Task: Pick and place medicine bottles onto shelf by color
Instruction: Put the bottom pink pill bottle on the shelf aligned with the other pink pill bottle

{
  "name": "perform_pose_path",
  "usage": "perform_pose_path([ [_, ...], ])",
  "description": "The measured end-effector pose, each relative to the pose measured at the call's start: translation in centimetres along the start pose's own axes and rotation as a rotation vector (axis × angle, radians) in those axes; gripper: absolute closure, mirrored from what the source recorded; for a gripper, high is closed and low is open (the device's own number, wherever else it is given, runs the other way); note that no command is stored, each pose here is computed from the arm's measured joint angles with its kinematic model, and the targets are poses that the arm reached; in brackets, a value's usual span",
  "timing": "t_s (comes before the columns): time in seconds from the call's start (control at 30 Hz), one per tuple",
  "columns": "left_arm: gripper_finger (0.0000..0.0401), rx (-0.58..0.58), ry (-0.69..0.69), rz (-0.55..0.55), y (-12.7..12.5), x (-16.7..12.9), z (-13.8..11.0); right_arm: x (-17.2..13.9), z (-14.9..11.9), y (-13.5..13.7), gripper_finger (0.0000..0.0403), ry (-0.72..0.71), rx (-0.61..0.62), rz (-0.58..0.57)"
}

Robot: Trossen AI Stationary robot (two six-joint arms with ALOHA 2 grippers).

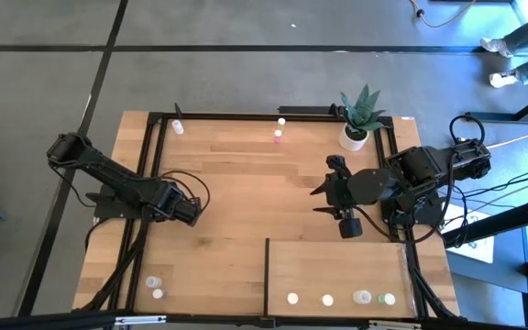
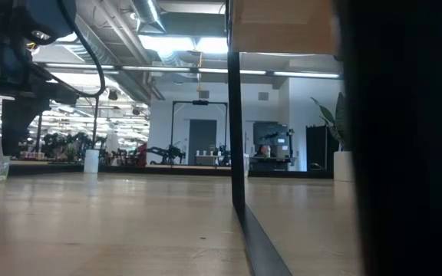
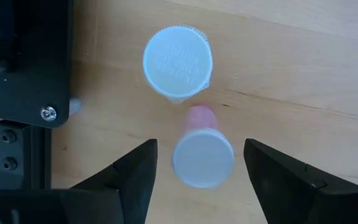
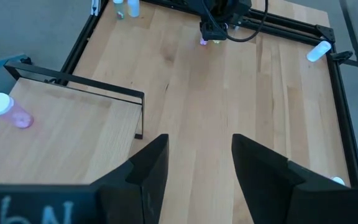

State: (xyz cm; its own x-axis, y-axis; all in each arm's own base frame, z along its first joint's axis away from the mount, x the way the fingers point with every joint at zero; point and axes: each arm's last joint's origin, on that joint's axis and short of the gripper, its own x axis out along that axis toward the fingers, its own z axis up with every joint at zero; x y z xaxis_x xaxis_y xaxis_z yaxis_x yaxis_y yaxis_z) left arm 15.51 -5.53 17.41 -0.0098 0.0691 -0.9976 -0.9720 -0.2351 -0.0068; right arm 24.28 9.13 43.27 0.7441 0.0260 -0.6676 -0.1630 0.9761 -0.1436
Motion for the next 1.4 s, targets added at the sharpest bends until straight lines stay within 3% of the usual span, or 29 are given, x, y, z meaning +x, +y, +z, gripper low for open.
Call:
perform_pose_path([
  [0.33,0.0173,-0.01,0.002,-0.003,-0.07,0.0,0.04,0.0,0.0,0.0,0.0225,0.0,0.0,0.0],
  [1.17,0.0286,0.061,-0.028,-0.018,-0.1,-0.02,0.12,0.0,0.0,0.0,0.0225,0.0,0.0,0.0],
  [1.4,0.0297,0.112,-0.028,-0.018,-0.1,-0.03,0.12,0.0,0.0,0.0,0.0225,0.0,-0.001,0.0],
])
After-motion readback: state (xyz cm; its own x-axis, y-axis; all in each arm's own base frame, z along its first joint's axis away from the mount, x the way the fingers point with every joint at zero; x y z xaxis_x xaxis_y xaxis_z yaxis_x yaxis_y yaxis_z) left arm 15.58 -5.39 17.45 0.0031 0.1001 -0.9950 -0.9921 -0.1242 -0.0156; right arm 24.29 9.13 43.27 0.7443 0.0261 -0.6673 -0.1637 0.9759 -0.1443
